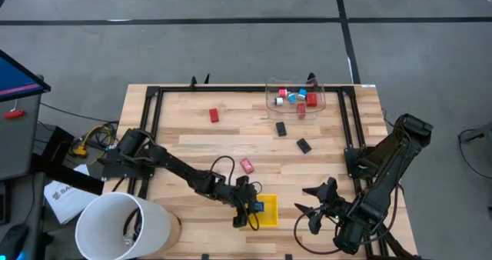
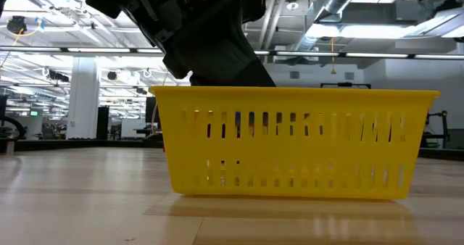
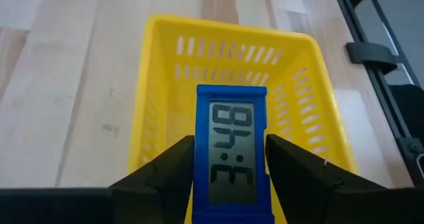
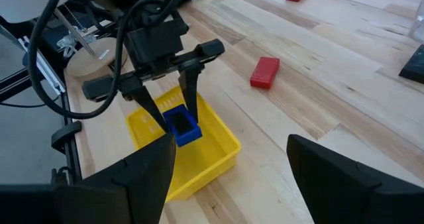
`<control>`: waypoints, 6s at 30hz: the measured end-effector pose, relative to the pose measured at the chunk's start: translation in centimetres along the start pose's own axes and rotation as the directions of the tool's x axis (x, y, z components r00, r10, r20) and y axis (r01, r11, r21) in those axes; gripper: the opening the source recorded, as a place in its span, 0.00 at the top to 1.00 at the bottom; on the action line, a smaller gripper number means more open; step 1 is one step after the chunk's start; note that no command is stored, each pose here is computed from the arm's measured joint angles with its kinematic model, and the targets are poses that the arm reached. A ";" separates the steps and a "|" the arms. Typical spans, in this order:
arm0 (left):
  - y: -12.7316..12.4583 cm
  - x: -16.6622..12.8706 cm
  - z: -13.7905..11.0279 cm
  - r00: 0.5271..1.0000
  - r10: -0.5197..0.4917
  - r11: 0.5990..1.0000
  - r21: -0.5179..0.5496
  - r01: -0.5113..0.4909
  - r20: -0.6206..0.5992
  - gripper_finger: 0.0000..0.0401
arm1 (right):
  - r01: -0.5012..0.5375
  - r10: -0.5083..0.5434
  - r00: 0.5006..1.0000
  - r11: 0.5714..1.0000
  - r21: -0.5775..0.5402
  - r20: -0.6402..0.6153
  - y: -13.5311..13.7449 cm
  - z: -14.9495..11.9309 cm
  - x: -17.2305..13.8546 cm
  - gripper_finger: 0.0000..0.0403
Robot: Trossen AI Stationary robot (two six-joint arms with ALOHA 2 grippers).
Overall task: Pick & Place Office items
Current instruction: Put the blue digital clock into the yellow bin, then put the top red digital clock into the yellow bin
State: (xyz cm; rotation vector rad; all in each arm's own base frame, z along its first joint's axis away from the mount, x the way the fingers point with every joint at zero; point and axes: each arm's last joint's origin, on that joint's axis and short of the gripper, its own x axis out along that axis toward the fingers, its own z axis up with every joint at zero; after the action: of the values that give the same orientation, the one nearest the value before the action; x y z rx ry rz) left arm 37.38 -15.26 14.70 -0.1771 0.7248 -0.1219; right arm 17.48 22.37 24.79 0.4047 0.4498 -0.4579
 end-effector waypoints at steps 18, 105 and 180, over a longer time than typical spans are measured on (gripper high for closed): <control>5.1 -3.0 3.4 0.998 -0.044 0.999 -0.023 0.043 -0.033 0.44 | 0.002 -0.002 1.000 1.000 -0.003 -0.002 0.0 0.0 0.0 0.30; 29.7 -12.4 -2.0 0.767 0.444 0.159 -0.801 -0.577 -0.464 0.40 | -0.029 0.035 0.998 0.995 -0.096 0.060 -0.2 -2.1 -2.0 0.30; 29.5 -12.6 -1.6 0.741 0.468 0.269 -0.721 -0.639 -0.482 0.64 | -0.037 0.043 0.995 0.997 -0.068 0.093 -0.8 -2.5 -3.0 0.30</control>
State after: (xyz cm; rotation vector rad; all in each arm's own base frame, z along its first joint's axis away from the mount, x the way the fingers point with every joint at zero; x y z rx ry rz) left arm 28.48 15.59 15.69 -0.8929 0.9422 0.9965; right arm 13.89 23.80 24.01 0.3261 0.3639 -0.4201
